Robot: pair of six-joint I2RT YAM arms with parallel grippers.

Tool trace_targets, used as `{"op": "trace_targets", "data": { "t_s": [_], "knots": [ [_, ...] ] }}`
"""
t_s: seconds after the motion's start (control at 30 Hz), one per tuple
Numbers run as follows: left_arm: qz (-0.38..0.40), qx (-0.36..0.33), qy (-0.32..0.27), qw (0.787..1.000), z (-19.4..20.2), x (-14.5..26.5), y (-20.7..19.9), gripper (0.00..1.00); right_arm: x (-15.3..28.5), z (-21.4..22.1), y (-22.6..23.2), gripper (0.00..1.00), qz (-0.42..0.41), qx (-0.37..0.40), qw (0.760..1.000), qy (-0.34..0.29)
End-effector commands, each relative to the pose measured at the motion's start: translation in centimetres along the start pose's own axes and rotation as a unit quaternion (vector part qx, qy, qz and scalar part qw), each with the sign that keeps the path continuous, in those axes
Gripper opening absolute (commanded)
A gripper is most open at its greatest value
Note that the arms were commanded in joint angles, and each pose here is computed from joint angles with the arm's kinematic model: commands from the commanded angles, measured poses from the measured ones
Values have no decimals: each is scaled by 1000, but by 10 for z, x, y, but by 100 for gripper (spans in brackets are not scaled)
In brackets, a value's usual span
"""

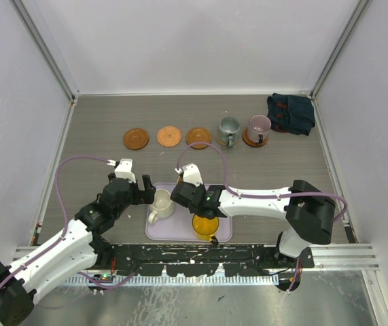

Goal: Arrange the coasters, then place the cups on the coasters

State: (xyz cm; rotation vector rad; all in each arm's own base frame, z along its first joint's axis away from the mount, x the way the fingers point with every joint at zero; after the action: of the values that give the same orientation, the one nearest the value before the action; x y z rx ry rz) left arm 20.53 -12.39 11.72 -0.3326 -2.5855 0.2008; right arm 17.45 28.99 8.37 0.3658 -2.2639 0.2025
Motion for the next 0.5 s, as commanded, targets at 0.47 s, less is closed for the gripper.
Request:
{"op": "trace_targets", "data": {
  "t_s": [0.47],
  "knots": [
    [-37,-27,-90,995,-66,-20,-8,98,5,-193,-42,1,35,-108,968,-222]
  ]
}}
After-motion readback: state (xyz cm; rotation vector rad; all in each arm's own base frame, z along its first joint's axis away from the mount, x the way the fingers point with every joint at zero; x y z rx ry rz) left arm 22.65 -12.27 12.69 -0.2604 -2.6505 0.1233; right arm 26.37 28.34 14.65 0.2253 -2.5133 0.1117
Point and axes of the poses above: each gripper's point midway between its finger pads, its own x axis back along the fingers, its own y axis along the line the jaws close on, z = x × y, the point moved 3 cm from there along x, back along the fingers, and after that the axes turned 2 degrees about -x, right-handed, at the moved point
